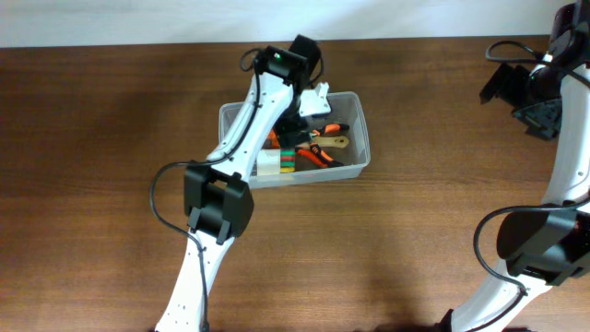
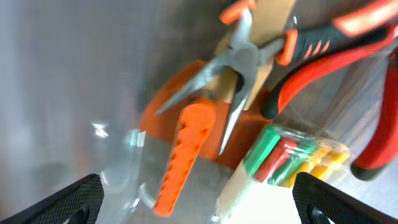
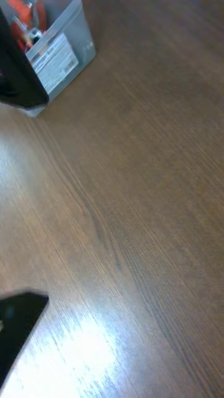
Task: Pack container
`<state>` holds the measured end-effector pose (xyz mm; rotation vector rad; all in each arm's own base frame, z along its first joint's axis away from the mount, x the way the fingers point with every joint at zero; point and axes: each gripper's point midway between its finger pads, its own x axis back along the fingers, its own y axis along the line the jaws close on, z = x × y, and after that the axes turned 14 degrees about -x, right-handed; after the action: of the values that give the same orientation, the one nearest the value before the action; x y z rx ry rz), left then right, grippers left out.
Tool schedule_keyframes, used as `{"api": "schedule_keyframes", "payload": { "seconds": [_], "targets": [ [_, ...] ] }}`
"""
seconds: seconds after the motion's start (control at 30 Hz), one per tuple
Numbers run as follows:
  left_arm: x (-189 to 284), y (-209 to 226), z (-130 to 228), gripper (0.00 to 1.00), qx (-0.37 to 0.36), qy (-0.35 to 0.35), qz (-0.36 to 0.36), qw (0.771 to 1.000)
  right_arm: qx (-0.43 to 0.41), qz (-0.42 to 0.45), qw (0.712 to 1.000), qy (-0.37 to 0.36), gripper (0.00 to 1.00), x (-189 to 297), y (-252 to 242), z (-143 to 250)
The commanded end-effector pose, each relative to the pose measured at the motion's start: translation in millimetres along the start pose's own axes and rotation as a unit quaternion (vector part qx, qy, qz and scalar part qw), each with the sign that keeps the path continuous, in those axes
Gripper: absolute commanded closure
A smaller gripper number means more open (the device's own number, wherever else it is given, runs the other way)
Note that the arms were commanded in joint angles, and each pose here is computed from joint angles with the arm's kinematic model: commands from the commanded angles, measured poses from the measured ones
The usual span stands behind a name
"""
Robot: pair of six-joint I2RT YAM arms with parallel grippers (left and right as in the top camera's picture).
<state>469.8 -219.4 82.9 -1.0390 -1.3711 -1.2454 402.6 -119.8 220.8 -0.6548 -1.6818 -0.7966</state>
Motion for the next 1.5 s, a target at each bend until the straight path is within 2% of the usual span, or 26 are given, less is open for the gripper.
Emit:
{"api": "schedule_keyframes", "payload": {
  "seconds": [0.0, 0.13, 0.2, 0.33, 0.37, 0.4, 0.5, 0.6, 0.73, 1.1, 1.47],
  "targets": [
    [128.6, 27.1, 7.5, 0.01, 0.086, -0.079, -0.123, 0.986, 0.044, -0.009, 0.999, -0.012, 0.09, 7.1, 10.0, 1.5],
    [216.5, 32.1, 37.5, 0.01, 0.164, -0.137, -0.193, 0.958, 0.105, -0.041, 0.991, -0.068, 0.09, 47.9, 33.6, 2.9],
    [262.1, 30.7, 64.8, 0.01, 0.216, -0.166, -0.228, 0.935, 0.147, -0.067, 0.981, -0.109, 0.08, 81.0, 50.1, 9.6],
    [338.1, 17.2, 135.4, 0.01, 0.325, -0.206, -0.287, 0.877, 0.236, -0.134, 0.943, -0.192, 0.07, 159.9, 82.1, 43.8],
    [353.0, 13.4, 154.8, 0.01, 0.35, -0.211, -0.302, 0.862, 0.256, -0.153, 0.931, -0.211, 0.0, 180.4, 87.4, 56.5],
    [367.0, 8.5, 174.2, 0.01, 0.372, -0.214, -0.316, 0.846, 0.273, -0.167, 0.92, -0.225, 0.02, 196.7, 90.6, 67.6],
    [397.2, -8.9, 226.9, 0.01, 0.427, -0.21, -0.353, 0.805, 0.315, -0.208, 0.884, -0.275, 0.02, 250.1, 90.4, 106.6],
    [418.3, -30.6, 270.2, 0.01, 0.465, -0.193, -0.384, 0.774, 0.333, -0.232, 0.857, -0.318, 0.02, 291.8, 73.6, 138.9],
    [434.2, -47.3, 301.9, 0.01, 0.505, -0.185, -0.409, 0.737, 0.338, -0.253, 0.831, -0.361, 0.02, 333.4, 31.6, 168.0],
    [435.6, -49.0, 307.5, 0.01, 0.51, -0.181, -0.413, 0.733, 0.315, -0.31, 0.798, -0.409, 0.02, 381.9, -55.1, 200.0],
    [435.5, -48.9, 307.6, 0.01, 0.51, -0.181, -0.413, 0.733, 0.304, -0.328, 0.786, -0.428, 0.02, 394.4, -78.9, 207.5]
  ]
}}
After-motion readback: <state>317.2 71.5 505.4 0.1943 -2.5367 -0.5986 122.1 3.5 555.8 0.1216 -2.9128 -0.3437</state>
